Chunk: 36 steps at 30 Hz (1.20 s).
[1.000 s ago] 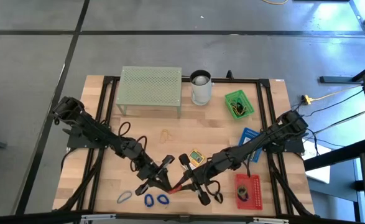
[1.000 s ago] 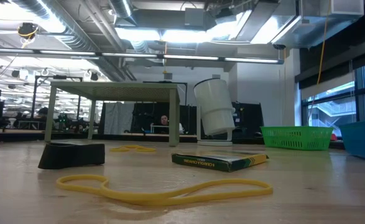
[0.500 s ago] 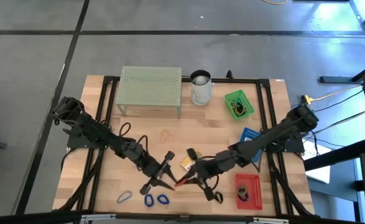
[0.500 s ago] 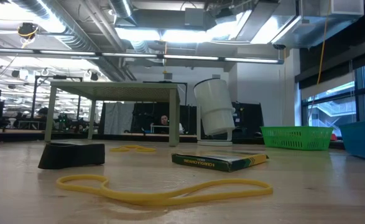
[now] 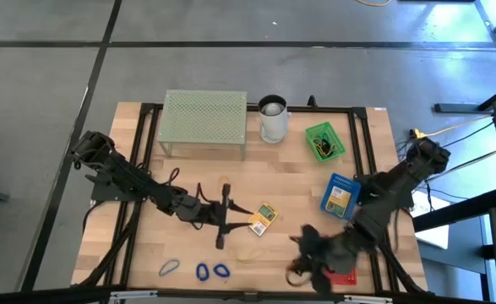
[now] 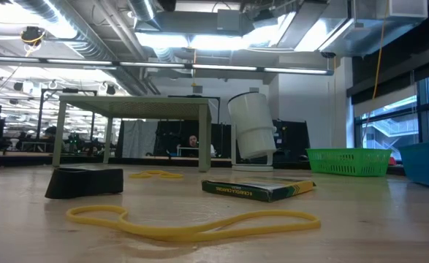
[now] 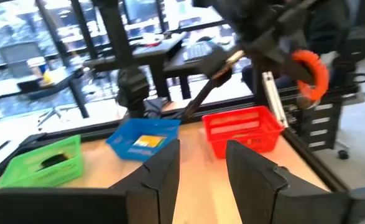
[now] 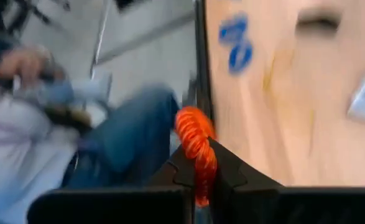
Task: Pick & Place Office Desk Supplies
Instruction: Put the orange spiral keychain into the red bin, then put the yellow spiral keychain into the red bin
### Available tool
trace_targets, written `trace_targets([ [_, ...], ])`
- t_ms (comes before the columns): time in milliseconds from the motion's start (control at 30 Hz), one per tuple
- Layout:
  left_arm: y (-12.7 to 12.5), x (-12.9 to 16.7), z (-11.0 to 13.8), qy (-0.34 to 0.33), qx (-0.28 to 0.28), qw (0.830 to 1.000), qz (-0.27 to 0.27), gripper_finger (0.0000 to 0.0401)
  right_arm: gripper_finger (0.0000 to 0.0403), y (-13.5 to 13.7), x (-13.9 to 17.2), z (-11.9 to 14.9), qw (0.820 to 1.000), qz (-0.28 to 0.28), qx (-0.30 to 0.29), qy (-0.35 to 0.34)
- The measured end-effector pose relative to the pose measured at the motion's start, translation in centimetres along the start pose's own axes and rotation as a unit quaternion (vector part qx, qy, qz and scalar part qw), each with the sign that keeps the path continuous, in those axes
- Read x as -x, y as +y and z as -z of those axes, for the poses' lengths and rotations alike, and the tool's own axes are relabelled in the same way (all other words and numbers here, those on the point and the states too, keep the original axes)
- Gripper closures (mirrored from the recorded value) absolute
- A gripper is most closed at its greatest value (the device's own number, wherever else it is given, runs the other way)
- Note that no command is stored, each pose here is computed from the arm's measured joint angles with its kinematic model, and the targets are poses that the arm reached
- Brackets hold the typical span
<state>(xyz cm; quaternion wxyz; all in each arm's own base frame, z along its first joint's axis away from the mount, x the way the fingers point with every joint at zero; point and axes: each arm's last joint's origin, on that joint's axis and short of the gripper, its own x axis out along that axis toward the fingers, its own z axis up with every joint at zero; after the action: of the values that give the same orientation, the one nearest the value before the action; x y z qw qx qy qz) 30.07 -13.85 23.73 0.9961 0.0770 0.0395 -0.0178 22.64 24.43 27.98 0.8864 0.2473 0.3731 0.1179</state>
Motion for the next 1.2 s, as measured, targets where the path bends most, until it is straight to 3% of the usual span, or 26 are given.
trace_targets([
  [133, 0.1, 0.0, 0.1, 0.005, 0.002, 1.0, -0.012, 0.0276, 0.0383, 0.2, 0.9, 3.9, 0.993, 0.057, -0.046, 0.091],
  [300, 0.1, 0.0, 0.1, 0.005, 0.002, 1.0, -0.019, 0.0276, 0.0383, -1.4, 2.1, 7.4, 0.964, 0.178, -0.13, 0.147],
  [433, 0.4, 0.1, 0.0, 0.009, 0.013, 0.997, -0.074, 0.0277, 0.0382, -3.0, 2.0, 9.3, 0.932, 0.231, -0.21, 0.183],
  [567, 1.0, 0.5, -0.2, 0.017, 0.044, 0.991, -0.129, 0.028, 0.0382, -4.9, 1.5, 10.8, 0.908, 0.265, -0.245, 0.214],
  [833, 1.3, 1.3, -0.3, 0.048, 0.063, 0.989, -0.122, 0.0285, 0.0359, -5.8, 1.3, 11.1, 0.902, 0.281, -0.248, 0.212],
  [1033, 1.3, 1.3, 0.1, 0.065, 0.066, 0.988, -0.122, 0.0288, 0.0307, -5.8, 1.3, 11.0, 0.903, 0.281, -0.247, 0.212],
  [1200, 0.8, 1.8, 1.3, 0.125, 0.117, 0.981, -0.093, 0.0291, 0.0254, -5.8, 1.3, 11.0, 0.902, 0.282, -0.248, 0.212],
])
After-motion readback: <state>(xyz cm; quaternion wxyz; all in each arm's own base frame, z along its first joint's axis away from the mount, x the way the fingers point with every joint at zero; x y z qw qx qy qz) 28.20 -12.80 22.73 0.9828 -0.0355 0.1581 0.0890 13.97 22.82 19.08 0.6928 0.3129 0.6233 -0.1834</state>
